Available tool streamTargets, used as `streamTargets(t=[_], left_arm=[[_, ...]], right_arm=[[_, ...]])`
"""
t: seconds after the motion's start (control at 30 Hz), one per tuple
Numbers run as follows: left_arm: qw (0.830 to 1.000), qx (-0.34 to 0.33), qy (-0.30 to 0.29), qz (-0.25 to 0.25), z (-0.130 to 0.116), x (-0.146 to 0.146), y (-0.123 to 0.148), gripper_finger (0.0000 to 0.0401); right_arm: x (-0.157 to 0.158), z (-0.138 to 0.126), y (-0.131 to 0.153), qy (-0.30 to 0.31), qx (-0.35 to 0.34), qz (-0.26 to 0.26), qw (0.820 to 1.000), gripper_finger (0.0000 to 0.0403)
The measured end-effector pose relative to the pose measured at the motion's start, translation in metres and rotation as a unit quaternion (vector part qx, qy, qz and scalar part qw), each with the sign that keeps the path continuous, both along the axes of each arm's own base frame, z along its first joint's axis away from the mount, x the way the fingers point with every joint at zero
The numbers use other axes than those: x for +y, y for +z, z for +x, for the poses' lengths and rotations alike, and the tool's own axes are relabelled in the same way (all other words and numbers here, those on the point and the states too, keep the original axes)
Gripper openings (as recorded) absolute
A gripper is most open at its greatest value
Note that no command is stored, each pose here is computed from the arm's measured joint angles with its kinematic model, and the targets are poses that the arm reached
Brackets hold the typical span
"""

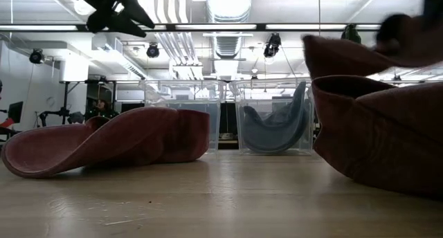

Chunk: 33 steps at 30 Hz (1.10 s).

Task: Pick & Place hat
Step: Put the right red cap into the left transparent bin

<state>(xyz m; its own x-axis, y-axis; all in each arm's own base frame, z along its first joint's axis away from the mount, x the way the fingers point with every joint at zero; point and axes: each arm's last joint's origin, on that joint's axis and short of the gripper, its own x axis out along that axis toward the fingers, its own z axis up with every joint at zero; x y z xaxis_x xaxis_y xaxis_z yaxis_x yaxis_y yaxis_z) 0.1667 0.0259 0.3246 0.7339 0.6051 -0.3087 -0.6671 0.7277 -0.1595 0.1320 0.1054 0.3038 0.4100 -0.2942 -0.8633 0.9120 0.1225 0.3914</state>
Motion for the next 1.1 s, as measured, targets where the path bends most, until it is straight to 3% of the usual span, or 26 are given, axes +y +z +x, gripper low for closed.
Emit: streamTargets(t=[0.13, 0.33, 0.57, 0.7, 1.1], left_arm=[[0.996, -0.034, -0.072, -0.037, 0.014, -0.003, 0.001, 0.021], [0.976, -0.102, -0.182, -0.063, 0.045, -0.008, 0.004, 0.021], [0.948, -0.18, -0.252, -0.072, 0.076, -0.01, 0.006, 0.021], [0.939, -0.207, -0.263, -0.079, 0.086, -0.011, 0.005, 0.021], [0.935, -0.221, -0.268, -0.071, 0.114, -0.009, 0.008, 0.021]], right_arm=[[-0.002, 0.005, 0.013, 0.01, -0.075, -0.065, 0.995, 0.0016], [-0.006, 0.017, 0.027, 0.024, -0.162, -0.183, 0.969, 0.0016], [-0.022, 0.036, 0.032, 0.018, -0.165, -0.307, 0.937, 0.0017], [-0.033, 0.044, 0.036, 0.001, -0.15, -0.368, 0.918, 0.0017], [-0.045, 0.066, 0.04, 0.015, -0.114, -0.413, 0.904, 0.0017]])
